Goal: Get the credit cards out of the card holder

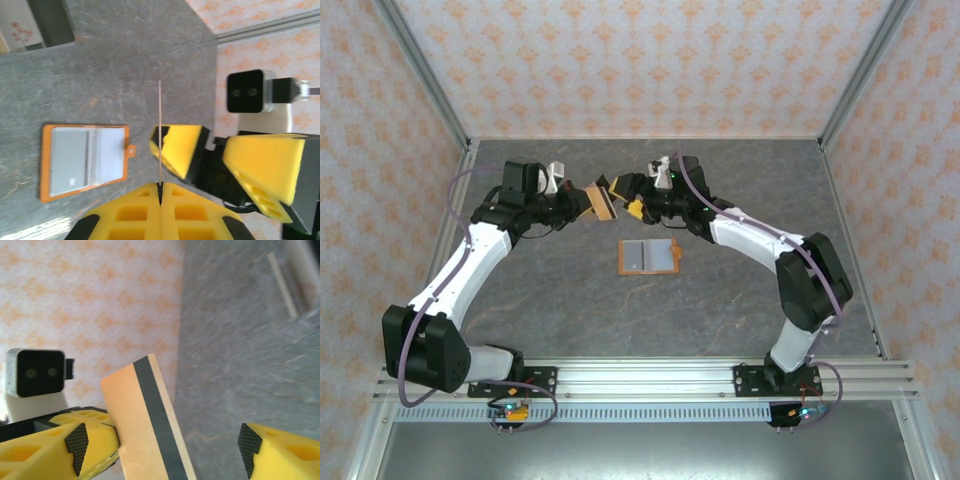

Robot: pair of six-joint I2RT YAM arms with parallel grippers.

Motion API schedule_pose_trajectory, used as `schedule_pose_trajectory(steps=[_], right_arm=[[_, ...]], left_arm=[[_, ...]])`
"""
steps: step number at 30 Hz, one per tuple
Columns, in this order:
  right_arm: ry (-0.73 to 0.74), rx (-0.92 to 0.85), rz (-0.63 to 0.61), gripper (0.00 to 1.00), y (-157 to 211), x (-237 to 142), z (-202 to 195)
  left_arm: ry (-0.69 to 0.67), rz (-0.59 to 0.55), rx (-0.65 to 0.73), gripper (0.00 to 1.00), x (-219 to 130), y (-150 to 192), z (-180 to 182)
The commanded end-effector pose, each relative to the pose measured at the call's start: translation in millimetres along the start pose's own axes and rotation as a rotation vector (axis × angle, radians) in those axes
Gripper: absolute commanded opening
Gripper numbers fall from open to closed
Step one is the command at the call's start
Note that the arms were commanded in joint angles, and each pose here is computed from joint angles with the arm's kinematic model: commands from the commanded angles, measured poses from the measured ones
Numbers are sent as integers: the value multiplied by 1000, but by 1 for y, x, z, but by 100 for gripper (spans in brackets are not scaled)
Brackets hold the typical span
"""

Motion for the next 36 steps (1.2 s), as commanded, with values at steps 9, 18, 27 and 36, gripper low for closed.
schedule_pose_trajectory(steps=[9, 18, 27, 36], right_arm=[[-242, 22, 29, 61, 0, 1, 16], [-252, 17, 33, 39, 5, -1, 14], [-122, -14, 40, 6, 7, 4, -2], [327, -310, 39, 0, 14, 16, -18]], left_arm=[[128, -43, -77, 0, -13, -8, -11], [126, -48, -104, 0, -13, -8, -8], [-81, -109, -129, 9, -14, -5, 18], [-497, -322, -104, 78, -33, -15, 79]])
Point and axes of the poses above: each hand's point on the last joint's axis, 136 mm out from that joint toward the fingers, its own x axis out along the fingers, its own z axis along the line the jaws close on, y = z × x, the point moved 10 cm from there along -x, back along the fingers, and after that the axes turned 12 degrees about -x, right-handed, at the moved point
